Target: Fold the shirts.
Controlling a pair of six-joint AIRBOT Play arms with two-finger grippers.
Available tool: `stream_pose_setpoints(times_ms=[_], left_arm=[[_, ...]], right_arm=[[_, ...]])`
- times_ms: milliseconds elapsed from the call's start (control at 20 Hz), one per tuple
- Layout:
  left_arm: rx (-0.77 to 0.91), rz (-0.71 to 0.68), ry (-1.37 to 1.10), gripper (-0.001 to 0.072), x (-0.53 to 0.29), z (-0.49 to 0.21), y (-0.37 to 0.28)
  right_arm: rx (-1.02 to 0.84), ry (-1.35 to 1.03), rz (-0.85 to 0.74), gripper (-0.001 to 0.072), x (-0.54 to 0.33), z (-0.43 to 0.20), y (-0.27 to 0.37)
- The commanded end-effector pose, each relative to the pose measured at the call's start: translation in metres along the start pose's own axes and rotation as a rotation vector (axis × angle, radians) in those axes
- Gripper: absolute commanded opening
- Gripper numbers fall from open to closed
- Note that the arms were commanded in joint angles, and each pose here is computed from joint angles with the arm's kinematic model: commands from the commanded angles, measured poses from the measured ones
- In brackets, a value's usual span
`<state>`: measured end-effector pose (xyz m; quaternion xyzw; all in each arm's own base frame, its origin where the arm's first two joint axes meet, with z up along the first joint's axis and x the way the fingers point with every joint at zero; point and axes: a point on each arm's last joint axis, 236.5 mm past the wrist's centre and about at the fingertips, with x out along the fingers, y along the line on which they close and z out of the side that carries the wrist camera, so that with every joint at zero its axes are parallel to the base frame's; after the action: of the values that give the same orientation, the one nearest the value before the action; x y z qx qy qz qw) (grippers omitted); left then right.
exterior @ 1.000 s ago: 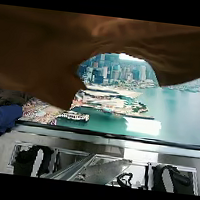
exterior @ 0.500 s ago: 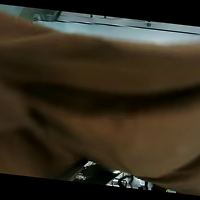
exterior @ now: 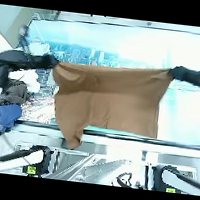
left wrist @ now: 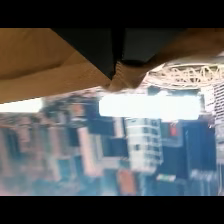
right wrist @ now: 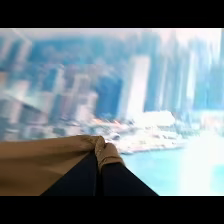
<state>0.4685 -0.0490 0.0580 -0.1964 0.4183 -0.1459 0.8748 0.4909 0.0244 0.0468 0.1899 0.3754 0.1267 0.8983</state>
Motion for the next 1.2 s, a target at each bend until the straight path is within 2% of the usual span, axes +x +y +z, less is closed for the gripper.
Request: stream_pose_setpoints(times_ms=[0, 200, 350, 450, 650, 850, 950, 1150], left_arm=[[-0.078, 0.024, 0.167, 0.0020, 0.107, -0.041, 0.052], [-0.049, -0.018, 0.112, 0.0020, 0.160, 0.017, 0.037], [-0.050, -0.052, 0.038, 0.0020, 0.159, 0.069, 0.021], [-0.027, -0.018, 0.051, 0.0020, 0.154, 0.077, 0.021], [0.082, 0.147, 0.254, 0.0020, 0.135, 0.042, 0.038], [0.113, 0.330, 0.440, 0.0020, 0.121, -0.007, 0.068], [0.073, 0.361, 0.482, 0.0020, 0.125, -0.027, 0.080], [0.042, 0.372, 0.497, 0.0020, 0.137, -0.047, 0.090]], right_arm=[[0.113, 0.108, -0.059, 0.0011, 0.088, -0.042, -0.063], [0.110, 0.062, -0.008, 0.0011, 0.123, 0.009, -0.066], [0.052, -0.026, 0.009, 0.0011, 0.121, 0.059, -0.059], [0.040, -0.011, 0.033, 0.0012, 0.118, 0.061, -0.051], [-0.050, 0.202, 0.009, 0.0011, 0.112, 0.012, -0.057], [-0.100, 0.379, -0.171, 0.0011, 0.099, -0.027, -0.099], [-0.093, 0.400, -0.214, 0.0011, 0.096, -0.032, -0.108], [-0.098, 0.413, -0.204, 0.0011, 0.104, -0.038, -0.101]])
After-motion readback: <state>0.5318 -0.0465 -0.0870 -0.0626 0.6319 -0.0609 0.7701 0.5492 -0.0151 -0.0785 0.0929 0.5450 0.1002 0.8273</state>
